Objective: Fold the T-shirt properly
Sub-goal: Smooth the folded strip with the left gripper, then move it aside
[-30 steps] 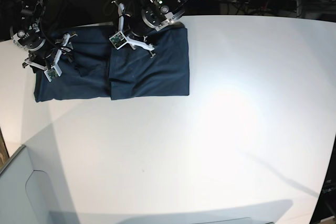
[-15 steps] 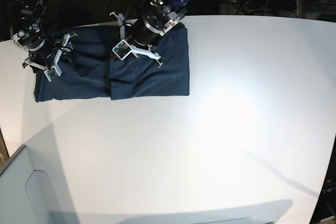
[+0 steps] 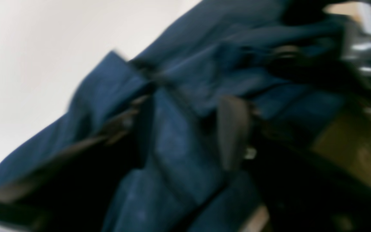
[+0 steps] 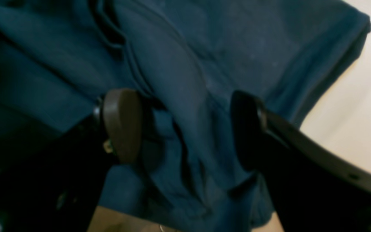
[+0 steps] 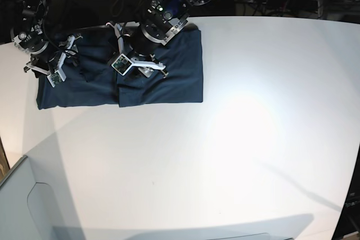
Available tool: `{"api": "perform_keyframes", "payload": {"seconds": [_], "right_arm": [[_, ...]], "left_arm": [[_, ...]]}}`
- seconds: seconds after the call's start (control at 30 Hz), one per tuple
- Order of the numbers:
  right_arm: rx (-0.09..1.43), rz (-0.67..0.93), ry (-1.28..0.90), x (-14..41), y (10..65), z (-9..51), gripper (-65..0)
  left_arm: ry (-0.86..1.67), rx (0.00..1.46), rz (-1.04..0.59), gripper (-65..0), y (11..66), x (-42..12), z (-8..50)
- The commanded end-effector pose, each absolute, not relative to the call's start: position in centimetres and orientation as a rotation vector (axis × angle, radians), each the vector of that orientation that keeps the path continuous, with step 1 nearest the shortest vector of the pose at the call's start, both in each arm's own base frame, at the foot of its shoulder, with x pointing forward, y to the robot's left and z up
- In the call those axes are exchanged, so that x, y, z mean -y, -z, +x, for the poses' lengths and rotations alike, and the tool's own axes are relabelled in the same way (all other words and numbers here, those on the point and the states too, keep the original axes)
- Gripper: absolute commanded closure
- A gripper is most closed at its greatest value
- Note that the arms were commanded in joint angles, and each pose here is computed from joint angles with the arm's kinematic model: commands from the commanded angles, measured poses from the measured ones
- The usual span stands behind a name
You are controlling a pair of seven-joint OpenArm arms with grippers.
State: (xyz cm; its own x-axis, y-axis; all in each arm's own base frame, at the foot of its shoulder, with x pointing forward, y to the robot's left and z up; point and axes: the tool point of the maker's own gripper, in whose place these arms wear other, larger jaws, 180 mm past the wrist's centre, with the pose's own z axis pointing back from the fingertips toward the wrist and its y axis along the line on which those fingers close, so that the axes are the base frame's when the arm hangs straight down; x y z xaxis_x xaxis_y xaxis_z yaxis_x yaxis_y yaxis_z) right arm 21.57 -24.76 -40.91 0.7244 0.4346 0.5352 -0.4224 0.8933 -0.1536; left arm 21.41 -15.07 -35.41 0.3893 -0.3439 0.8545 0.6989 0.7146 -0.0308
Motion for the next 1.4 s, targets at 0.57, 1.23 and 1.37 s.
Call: {"api": "perform_keyframes", "payload": {"seconds": [0.57,1.23,1.37], "right_arm": [[0.632,-0.024,-0.497,24.8,39.9,22.3,-41.0],[0.65,-0.026,-0.497,24.8,39.5,22.6,-41.0],[0.724,-0.064,-0.445,25.3,37.4,23.6,-41.6]], "left_arm": [[0.799,0.908,-0.449,-31.7,37.3,16.6,18.2],[0.57,1.098,-0.386,-10.6,30.9,9.0,23.8],[0.467,1.131,-0.318,0.0,30.1,5.5,25.7]]}}
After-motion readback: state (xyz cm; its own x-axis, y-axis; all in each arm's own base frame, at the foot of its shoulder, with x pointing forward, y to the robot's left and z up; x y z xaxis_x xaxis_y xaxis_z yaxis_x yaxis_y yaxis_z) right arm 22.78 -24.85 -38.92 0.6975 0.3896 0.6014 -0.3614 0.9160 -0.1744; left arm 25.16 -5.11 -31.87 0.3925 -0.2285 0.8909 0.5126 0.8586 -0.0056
